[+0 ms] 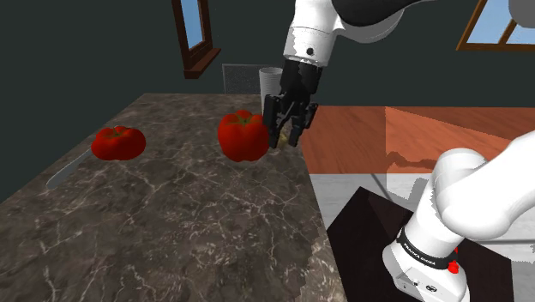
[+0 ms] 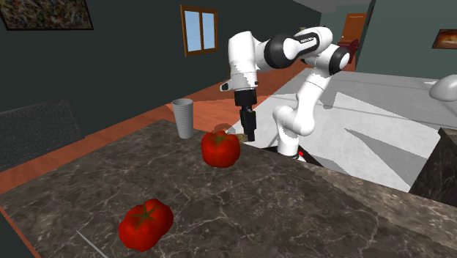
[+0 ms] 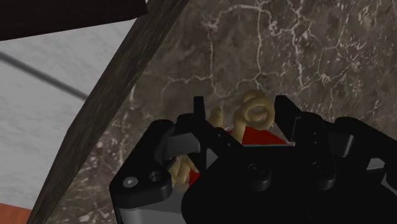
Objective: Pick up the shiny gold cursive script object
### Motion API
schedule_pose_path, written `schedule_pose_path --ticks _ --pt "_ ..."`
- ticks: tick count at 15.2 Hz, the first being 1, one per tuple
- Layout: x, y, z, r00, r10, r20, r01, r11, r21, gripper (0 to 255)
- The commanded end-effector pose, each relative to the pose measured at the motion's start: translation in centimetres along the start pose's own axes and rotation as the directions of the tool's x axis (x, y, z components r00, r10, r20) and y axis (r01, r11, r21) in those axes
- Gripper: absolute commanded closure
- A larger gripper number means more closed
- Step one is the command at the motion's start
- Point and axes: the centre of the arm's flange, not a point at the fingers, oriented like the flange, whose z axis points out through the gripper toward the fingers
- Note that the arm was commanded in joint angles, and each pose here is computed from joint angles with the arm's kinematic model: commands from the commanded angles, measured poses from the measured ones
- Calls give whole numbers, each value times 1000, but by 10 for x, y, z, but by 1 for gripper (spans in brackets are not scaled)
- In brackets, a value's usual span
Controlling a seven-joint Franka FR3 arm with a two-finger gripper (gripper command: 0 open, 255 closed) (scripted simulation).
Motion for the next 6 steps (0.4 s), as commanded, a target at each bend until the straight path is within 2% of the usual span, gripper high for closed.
schedule_pose_path --ticks 1,6 --pt "0 -4 -11 1000 0 0 0 1000 0 255" --pt "-1 -9 -27 1000 0 0 0 1000 0 255"
